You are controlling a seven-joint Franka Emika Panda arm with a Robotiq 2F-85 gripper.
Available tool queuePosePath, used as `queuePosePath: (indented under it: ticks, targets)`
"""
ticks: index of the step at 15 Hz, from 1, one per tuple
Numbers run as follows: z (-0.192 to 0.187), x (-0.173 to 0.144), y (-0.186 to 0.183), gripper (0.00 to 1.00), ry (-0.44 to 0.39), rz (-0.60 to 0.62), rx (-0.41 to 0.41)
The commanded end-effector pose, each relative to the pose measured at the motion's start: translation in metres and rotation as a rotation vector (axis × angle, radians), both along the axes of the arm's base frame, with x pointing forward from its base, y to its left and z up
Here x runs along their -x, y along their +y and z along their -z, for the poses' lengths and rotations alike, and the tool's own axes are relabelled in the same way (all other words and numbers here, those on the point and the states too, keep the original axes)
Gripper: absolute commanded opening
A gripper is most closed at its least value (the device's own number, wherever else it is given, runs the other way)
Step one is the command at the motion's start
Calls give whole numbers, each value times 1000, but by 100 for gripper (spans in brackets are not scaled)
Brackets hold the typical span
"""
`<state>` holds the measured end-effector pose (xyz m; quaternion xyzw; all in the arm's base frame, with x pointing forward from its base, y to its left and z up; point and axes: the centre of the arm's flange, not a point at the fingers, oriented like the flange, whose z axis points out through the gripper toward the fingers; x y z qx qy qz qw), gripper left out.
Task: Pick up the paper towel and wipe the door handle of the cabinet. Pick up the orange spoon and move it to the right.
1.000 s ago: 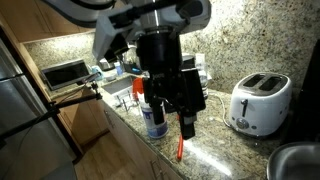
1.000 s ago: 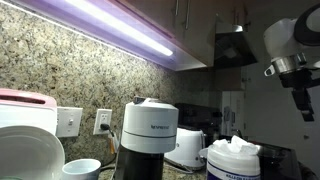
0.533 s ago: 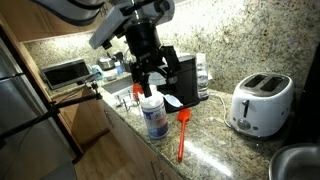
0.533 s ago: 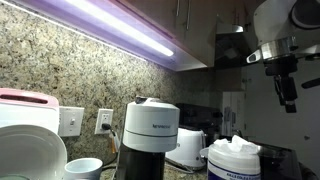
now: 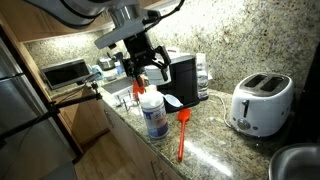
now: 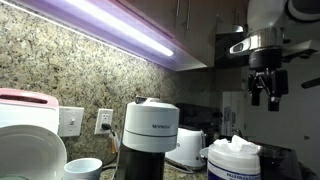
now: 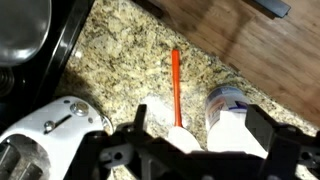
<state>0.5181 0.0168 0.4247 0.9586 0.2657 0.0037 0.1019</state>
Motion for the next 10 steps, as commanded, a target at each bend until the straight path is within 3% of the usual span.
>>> queuePosePath:
  ticks: [1, 10]
  targets:
    - [8, -26, 12, 100, -45, -65, -55]
    - [55, -73, 51, 100, 65, -79, -3]
